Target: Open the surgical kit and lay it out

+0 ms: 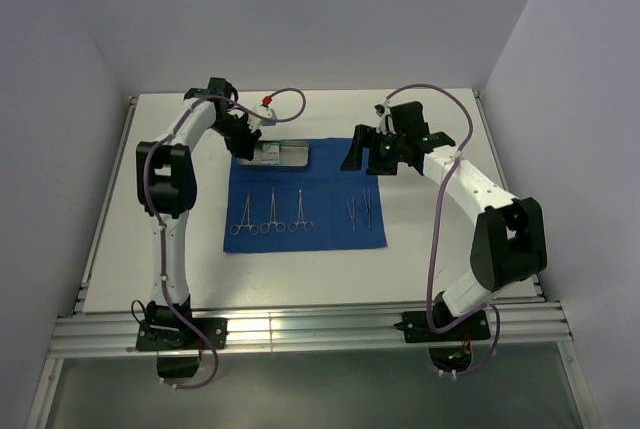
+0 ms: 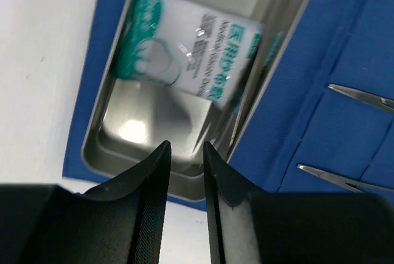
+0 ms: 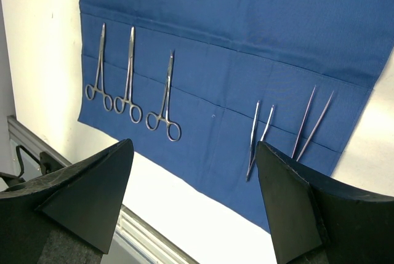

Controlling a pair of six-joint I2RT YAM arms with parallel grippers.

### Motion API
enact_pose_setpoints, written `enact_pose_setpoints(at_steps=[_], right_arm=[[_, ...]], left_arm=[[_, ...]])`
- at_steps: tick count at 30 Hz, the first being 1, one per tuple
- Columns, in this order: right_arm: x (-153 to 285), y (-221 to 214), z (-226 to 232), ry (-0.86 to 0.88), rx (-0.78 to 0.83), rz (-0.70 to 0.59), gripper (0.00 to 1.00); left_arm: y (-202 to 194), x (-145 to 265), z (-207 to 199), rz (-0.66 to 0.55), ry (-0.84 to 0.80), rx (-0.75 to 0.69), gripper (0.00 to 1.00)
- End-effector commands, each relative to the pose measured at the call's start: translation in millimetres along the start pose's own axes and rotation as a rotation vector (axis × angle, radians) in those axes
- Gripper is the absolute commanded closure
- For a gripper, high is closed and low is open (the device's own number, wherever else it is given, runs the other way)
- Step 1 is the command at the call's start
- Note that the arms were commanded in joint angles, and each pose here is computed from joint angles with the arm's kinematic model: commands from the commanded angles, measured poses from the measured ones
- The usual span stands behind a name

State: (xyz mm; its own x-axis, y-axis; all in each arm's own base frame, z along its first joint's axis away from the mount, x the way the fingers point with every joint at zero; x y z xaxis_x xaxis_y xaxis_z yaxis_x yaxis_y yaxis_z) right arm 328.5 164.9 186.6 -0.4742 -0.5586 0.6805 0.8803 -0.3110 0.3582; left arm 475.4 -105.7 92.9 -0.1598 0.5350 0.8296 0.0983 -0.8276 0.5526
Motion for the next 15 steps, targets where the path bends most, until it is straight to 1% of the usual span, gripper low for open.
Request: enact_pose_setpoints(at_steps=[1,4,15], right_arm=[[-2,3,0,0.014,0.003,0.004,0.13],[-2,2,-1,0.012,0.005,0.006,0.13],[-4,2,-1,0.013,-0.005,0.012,0.13]], left_arm=[[21,10,-4,-0.120,-0.075,-0.126,0.67],[23,7,-7,-0.149,-0.095,-0.140,0.68],[12,-8,-9,-0.129,-0.109,-0.123,0.68]])
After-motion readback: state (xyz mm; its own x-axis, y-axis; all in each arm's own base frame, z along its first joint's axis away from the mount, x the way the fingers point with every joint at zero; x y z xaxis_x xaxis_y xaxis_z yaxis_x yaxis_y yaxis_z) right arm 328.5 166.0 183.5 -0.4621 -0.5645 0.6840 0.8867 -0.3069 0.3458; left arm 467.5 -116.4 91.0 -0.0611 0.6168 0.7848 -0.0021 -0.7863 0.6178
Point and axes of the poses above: each gripper's point midway between its finger pads, its own x axis back along the fingers, its own z axis along the line the jaws close on, y = z × x, the point moved 5 cm from there along x, back along the fingers, and after that the axes turned 13 degrees about -x, right-handed, at the moved point
